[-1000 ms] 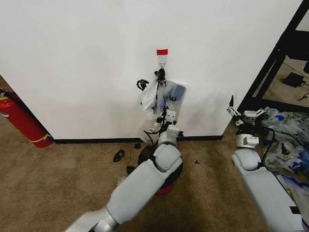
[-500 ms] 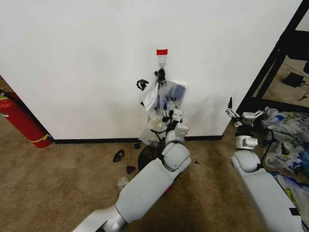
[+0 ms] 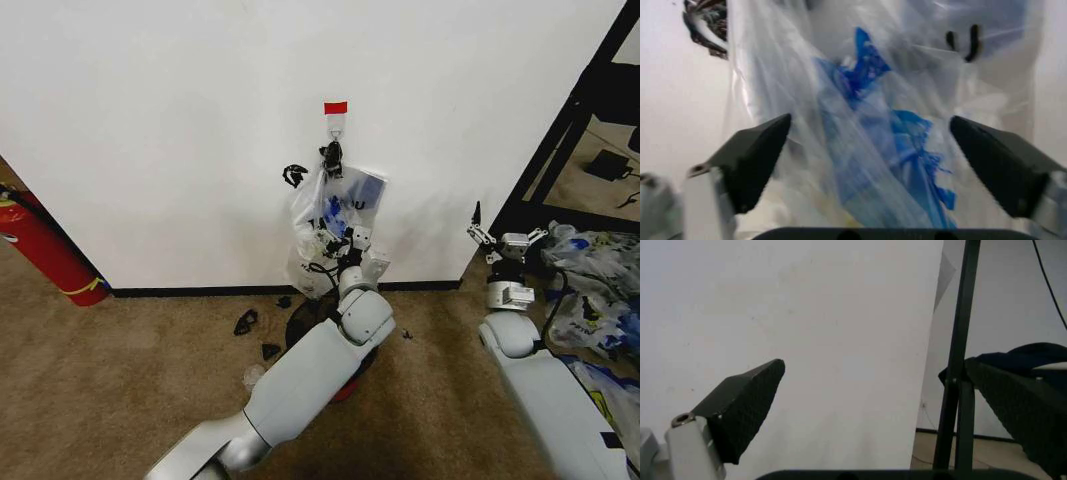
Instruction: Pick up the garbage bag from the wall and place it over the trash bin.
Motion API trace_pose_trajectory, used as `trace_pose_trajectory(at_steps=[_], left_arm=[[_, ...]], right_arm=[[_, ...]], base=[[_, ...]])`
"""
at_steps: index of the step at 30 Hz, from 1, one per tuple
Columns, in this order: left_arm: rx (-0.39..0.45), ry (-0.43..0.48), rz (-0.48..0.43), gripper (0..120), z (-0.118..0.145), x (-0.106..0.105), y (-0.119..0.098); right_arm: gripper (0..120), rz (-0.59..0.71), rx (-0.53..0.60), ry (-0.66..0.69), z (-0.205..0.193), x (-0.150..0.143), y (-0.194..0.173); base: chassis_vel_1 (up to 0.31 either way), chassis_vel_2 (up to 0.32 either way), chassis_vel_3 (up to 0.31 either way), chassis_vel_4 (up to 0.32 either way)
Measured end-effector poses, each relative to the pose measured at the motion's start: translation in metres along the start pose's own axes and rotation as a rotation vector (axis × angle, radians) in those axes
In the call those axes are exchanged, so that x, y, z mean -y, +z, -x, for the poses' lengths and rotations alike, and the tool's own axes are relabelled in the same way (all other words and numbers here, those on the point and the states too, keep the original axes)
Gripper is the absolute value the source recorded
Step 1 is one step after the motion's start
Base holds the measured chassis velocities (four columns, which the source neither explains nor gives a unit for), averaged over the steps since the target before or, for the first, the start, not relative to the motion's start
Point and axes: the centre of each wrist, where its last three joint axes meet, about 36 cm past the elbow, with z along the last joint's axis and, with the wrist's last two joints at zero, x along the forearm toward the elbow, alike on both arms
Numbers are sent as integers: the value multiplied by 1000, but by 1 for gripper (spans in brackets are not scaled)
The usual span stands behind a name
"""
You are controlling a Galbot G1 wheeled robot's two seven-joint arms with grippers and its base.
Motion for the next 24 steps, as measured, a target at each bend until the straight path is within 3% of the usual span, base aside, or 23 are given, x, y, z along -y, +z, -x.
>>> trace_pose_trajectory(at_steps=[5,7,8,10,17,18,24], left_arm=[[14,-2,-24,71,2,-7,-1],[15,-2,-26,70,3,-8,0],[18,-1,-31,59,5,-11,2],[18,-1,-32,58,6,-11,2],[15,-7,-44,26,15,-18,6],[15,-7,-44,26,15,-18,6],[52,17,-136,1,7,-45,5]], right_arm=[[100,0,0,-1,0,-1,0],[100,-1,0,-1,0,-1,0],[100,-1,0,-2,-1,-1,0],[100,-1,0,-2,-1,-1,0],[100,-3,0,-6,-2,-2,0],[100,-3,0,-6,-2,-2,0],[100,-3,-7,-23,-8,-6,2]], base=[[0,0,0,0],[0,0,0,0],[0,0,0,0],[0,0,0,0],[0,0,0,0],[0,0,0,0],[0,0,0,0]])
